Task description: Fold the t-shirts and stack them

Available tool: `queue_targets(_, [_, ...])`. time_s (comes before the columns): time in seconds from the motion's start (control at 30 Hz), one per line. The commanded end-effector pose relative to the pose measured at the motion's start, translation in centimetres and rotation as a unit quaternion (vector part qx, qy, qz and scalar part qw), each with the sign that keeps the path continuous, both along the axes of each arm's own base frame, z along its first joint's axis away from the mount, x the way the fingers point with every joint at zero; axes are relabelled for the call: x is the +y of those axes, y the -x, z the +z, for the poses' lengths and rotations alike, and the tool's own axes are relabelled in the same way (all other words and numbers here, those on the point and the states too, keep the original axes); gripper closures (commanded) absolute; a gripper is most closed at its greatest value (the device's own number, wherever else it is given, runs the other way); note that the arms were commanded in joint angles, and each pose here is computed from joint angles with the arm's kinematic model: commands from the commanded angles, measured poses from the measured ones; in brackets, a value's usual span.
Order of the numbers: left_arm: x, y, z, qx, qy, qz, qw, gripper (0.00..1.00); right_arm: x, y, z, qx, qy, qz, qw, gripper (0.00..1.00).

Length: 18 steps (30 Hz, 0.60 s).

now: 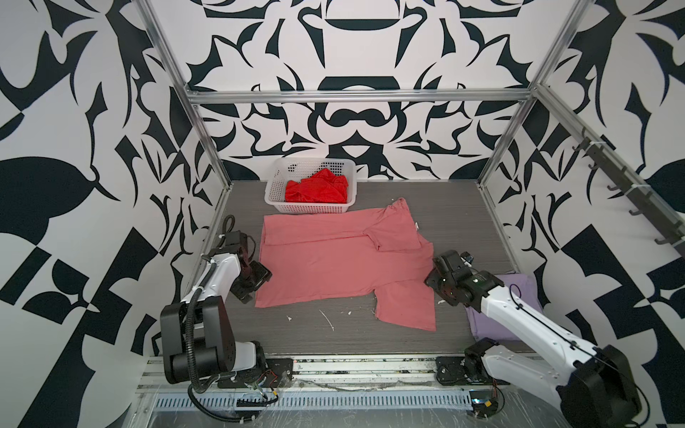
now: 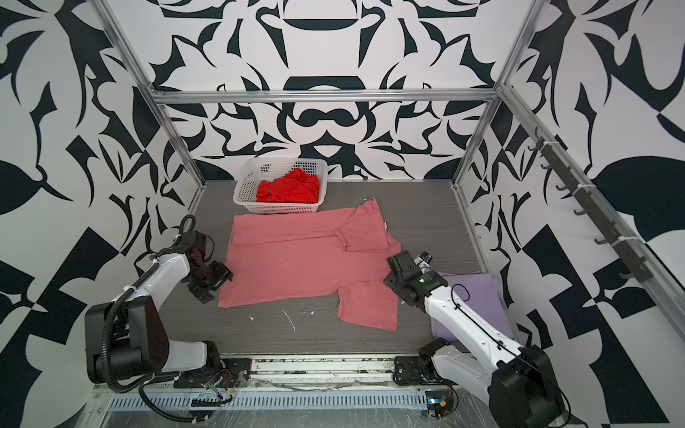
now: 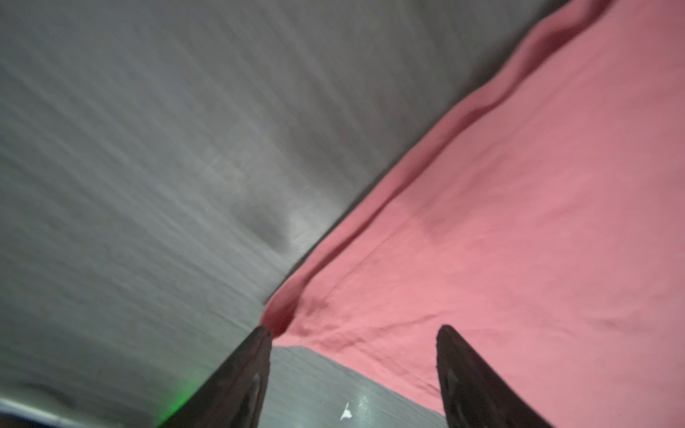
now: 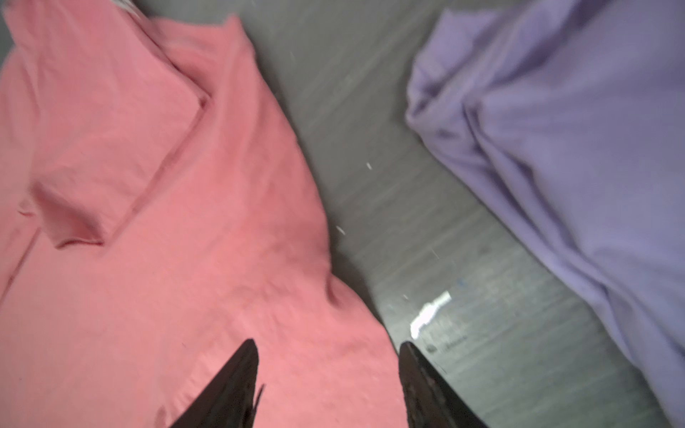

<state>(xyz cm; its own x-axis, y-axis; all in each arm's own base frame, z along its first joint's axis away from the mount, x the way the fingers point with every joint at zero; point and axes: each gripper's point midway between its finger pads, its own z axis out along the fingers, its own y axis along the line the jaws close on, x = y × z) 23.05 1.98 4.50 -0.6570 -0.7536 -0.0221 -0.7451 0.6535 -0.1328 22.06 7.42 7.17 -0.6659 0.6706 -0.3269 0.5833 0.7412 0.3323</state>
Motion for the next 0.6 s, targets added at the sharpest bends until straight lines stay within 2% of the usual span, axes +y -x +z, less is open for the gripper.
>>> queue_targets(0.0, [0.0, 2.7, -1.2, 0.045, -0.001, 0.027, 0.999, 0.29, 0.5, 2.0, -1.0, 0.022, -0.019, 0.001, 1.000, 0.35])
queue_targets(0.17, [-0.6, 2.2, -2.8, 0.035, 0.019, 0.051, 0.998, 0.36, 1.0, 2.9, -1.7, 0.038, -0.026, 0.017, 0.999, 0.35])
queue_targets(0.37, [-0.3, 1.7, -3.6, 0.024, 0.013, 0.067, 0.997, 0.42, 1.4, 4.5, -2.1, 0.060, -0.023, 0.028, 0.998, 0.35])
queue_targets(0.47, [-0.4, 1.1, -3.8, 0.017, 0.019, 0.066, 0.997, 0.53, 1.6, 5.5, -2.4, 0.065, -0.030, 0.028, 0.997, 0.35])
queue_targets(0.57, [-0.6, 0.7, -3.8, 0.010, 0.024, 0.065, 0.998, 0.70, 1.7, 6.2, -2.6, 0.066, -0.038, 0.023, 0.997, 0.35])
